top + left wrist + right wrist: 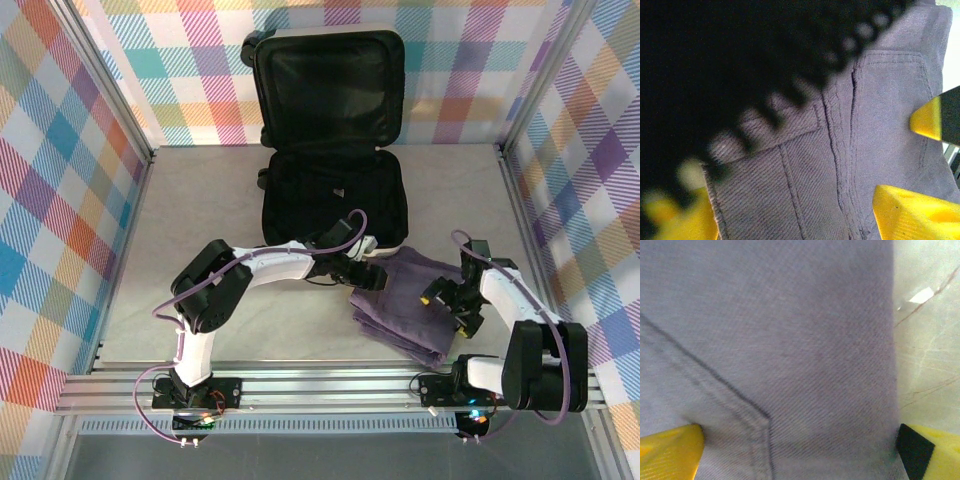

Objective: Pack the luggage

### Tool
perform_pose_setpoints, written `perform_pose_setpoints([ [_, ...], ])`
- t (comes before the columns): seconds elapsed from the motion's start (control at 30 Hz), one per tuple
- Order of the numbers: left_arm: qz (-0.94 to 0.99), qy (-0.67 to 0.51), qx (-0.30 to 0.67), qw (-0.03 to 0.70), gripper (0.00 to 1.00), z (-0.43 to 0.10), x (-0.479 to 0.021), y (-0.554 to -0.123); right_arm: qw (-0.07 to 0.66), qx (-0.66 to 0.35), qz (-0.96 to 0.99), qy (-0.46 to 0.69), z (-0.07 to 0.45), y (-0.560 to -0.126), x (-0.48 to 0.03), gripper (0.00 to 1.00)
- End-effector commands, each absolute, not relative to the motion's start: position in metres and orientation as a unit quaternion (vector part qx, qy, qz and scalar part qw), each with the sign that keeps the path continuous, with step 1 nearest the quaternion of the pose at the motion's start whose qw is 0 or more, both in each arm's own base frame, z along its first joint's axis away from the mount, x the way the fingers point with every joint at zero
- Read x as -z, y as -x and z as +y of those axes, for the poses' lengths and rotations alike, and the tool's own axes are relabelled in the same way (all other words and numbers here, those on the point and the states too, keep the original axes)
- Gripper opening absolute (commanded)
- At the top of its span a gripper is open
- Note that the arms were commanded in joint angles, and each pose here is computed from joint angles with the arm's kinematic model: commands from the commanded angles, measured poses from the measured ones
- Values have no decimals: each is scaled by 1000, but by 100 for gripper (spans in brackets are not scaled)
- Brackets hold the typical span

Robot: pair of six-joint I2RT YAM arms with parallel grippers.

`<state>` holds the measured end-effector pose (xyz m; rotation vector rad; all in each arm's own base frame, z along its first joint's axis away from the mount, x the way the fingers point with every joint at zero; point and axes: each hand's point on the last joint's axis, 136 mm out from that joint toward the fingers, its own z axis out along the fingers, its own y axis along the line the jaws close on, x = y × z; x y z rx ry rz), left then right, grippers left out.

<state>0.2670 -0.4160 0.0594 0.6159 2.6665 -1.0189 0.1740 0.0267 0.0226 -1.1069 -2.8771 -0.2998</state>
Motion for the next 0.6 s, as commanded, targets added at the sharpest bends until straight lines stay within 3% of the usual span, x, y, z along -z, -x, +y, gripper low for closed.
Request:
perform_pose_setpoints([
  [0.0,909,-231,341,69,77,-422,-35,-248,27,126,-918,375,35,-176,-15,100],
  [0.3,909,-241,337,47,74,-438,-16,-236,19,162,-919,358,53,-193,-7,92],
  [0.47,910,-247,330,46,59,-441,-17,-229,12,170,-926,337,60,-202,-8,78],
  [0.57,913,-248,321,48,43,-438,-17,-227,-1,177,-929,325,63,-207,-13,67],
])
